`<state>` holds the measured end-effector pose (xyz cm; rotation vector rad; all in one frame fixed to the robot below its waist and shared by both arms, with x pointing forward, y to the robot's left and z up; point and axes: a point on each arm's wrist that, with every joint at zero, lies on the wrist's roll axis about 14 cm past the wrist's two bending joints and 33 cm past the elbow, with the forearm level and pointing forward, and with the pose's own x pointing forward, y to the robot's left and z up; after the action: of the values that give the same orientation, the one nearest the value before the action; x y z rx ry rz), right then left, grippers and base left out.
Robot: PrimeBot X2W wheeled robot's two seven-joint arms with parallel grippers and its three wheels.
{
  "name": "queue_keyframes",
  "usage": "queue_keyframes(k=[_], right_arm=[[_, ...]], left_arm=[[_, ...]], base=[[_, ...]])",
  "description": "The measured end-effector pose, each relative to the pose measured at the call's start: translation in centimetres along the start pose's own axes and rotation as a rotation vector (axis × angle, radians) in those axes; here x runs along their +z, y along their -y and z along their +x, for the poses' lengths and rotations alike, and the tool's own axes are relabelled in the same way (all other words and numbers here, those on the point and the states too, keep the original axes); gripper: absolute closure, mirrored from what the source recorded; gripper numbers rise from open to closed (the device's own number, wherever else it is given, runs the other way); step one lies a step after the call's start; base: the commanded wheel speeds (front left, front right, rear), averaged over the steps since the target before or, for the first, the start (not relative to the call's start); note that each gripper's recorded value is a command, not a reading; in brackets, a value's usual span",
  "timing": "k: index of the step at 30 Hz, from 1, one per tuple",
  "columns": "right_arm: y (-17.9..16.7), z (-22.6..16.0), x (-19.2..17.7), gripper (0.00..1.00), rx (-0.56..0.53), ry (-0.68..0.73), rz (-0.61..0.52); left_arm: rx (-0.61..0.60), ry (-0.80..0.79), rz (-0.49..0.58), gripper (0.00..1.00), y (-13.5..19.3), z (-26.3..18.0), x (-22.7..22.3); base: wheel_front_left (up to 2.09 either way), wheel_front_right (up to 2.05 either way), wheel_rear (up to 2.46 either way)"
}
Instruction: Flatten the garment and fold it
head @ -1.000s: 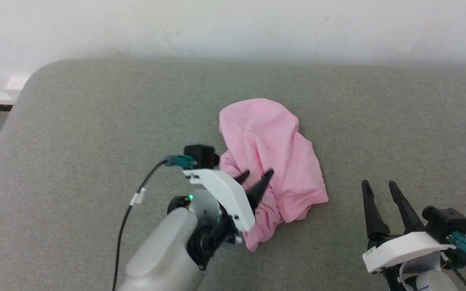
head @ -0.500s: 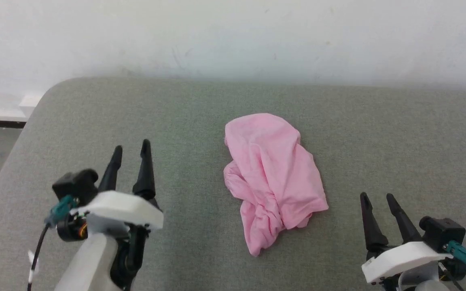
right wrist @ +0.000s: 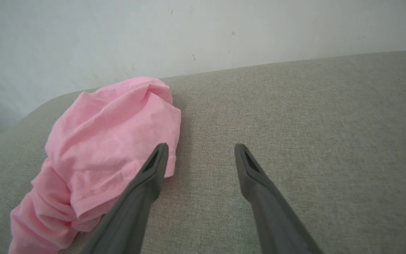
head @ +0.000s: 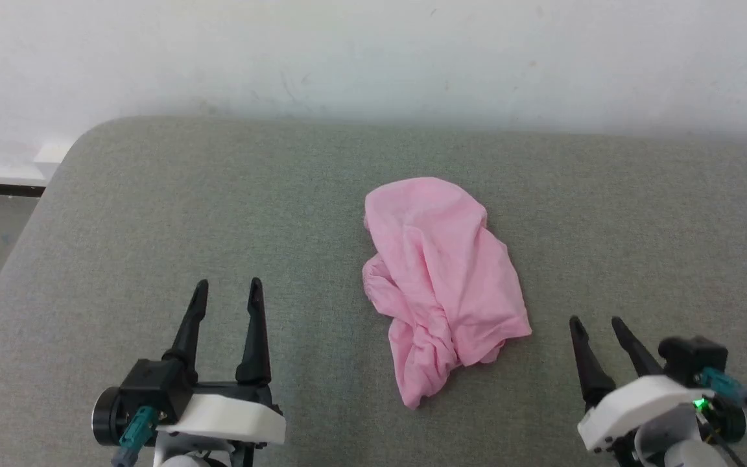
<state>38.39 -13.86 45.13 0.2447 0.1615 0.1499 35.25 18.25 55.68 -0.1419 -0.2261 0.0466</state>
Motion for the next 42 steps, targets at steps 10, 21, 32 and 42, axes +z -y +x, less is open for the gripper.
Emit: queue_keyframes(k=[10,21,32,42], right_arm=[[-4.0,4.5,-0.9,0.0,0.12,-0.339,-0.185],[-5.0,5.8,-7.4,0.0,0.172,-0.746,-0.426],[-4.3,7.9,-4.1,1.0,0.162,-0.57,-0.291],[11.1,4.4,1.3,1.0,-0.249,-0.425,-0.137]], left_arm=[[0.025,-0.048,0.029,0.0,-0.7,0.4,-1.9],[0.036,-0.087,0.04,0.0,-1.2,1.1,-3.4],[0.037,-0.088,0.016,0.0,-0.8,1.3,-3.5],[0.004,-0.073,-0.01,0.0,0.5,1.8,-3.2]], base=[[0.0,0.0,0.0],[0.0,0.0,0.0],[0.0,0.0,0.0],[0.0,0.0,0.0]])
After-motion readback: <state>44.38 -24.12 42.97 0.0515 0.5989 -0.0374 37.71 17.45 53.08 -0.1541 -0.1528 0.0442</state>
